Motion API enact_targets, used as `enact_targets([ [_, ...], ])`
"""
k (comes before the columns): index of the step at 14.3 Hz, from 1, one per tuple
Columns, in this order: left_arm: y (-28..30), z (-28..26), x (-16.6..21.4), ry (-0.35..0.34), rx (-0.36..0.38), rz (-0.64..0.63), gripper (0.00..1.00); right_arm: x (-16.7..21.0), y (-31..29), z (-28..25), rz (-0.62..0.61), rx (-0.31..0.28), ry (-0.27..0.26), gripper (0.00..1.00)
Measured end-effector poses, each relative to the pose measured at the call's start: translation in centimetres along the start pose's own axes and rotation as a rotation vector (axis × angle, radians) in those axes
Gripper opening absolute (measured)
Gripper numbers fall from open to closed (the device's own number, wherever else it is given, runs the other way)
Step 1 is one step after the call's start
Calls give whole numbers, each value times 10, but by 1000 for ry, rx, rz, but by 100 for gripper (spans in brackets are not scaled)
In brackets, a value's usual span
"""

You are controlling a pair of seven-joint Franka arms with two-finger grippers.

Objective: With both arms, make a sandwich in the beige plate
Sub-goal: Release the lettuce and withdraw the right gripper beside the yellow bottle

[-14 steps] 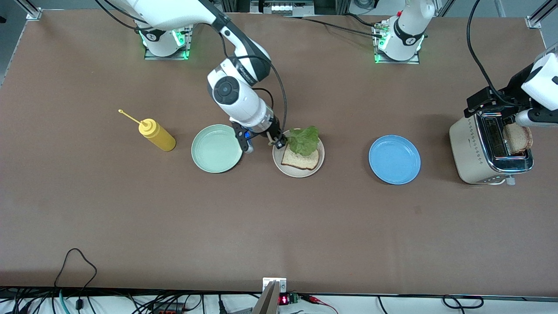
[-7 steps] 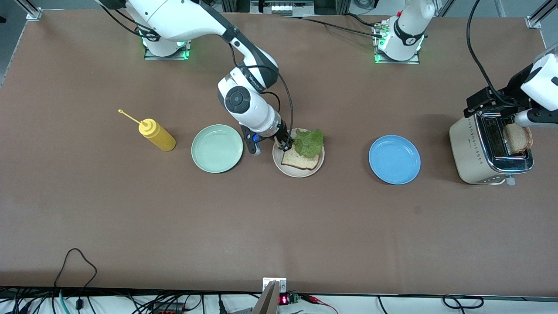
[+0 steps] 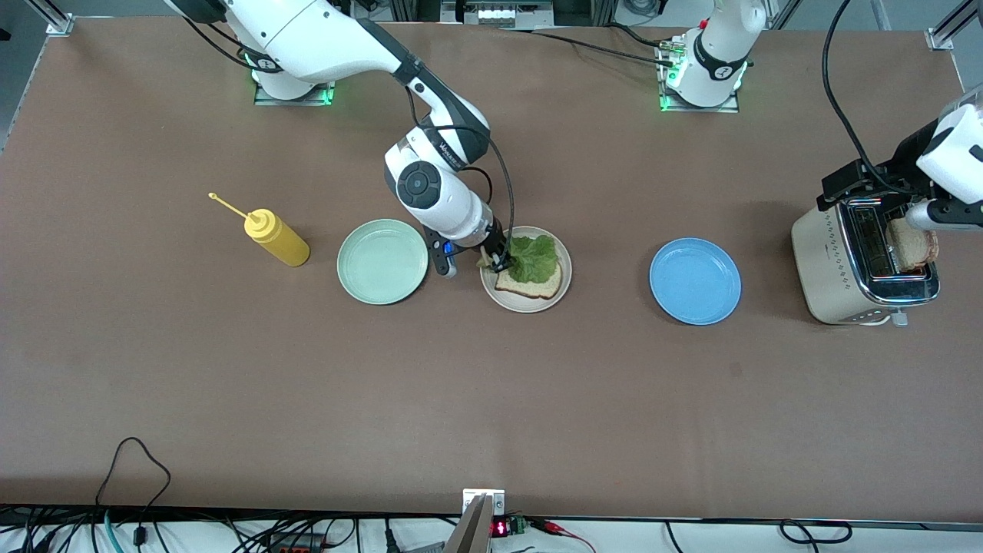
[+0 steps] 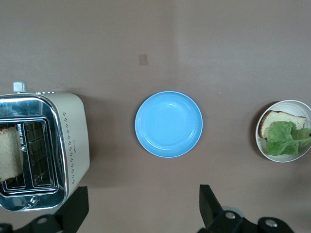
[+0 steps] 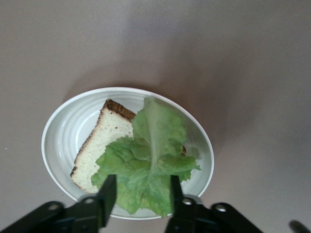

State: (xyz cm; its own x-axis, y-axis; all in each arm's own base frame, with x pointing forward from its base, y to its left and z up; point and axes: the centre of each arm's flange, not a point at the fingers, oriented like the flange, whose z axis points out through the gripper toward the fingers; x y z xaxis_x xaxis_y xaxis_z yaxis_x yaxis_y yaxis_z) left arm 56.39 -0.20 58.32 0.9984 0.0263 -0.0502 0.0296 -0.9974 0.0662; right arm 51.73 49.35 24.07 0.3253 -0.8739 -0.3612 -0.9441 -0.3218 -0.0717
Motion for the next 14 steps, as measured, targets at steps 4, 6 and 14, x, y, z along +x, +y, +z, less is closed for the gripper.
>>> enact_targets([
  [4, -6, 18, 12, -23, -3, -8, 100, -2, -12, -29, -1, 19, -5, 96],
  [6, -23, 27, 22, -33, 1, -35, 100, 2, -18, -71, -32, -10, 8, 100],
  [14, -214, 84, 41, -108, 43, -204, 100, 85, -1, -300, -378, -105, 58, 100],
])
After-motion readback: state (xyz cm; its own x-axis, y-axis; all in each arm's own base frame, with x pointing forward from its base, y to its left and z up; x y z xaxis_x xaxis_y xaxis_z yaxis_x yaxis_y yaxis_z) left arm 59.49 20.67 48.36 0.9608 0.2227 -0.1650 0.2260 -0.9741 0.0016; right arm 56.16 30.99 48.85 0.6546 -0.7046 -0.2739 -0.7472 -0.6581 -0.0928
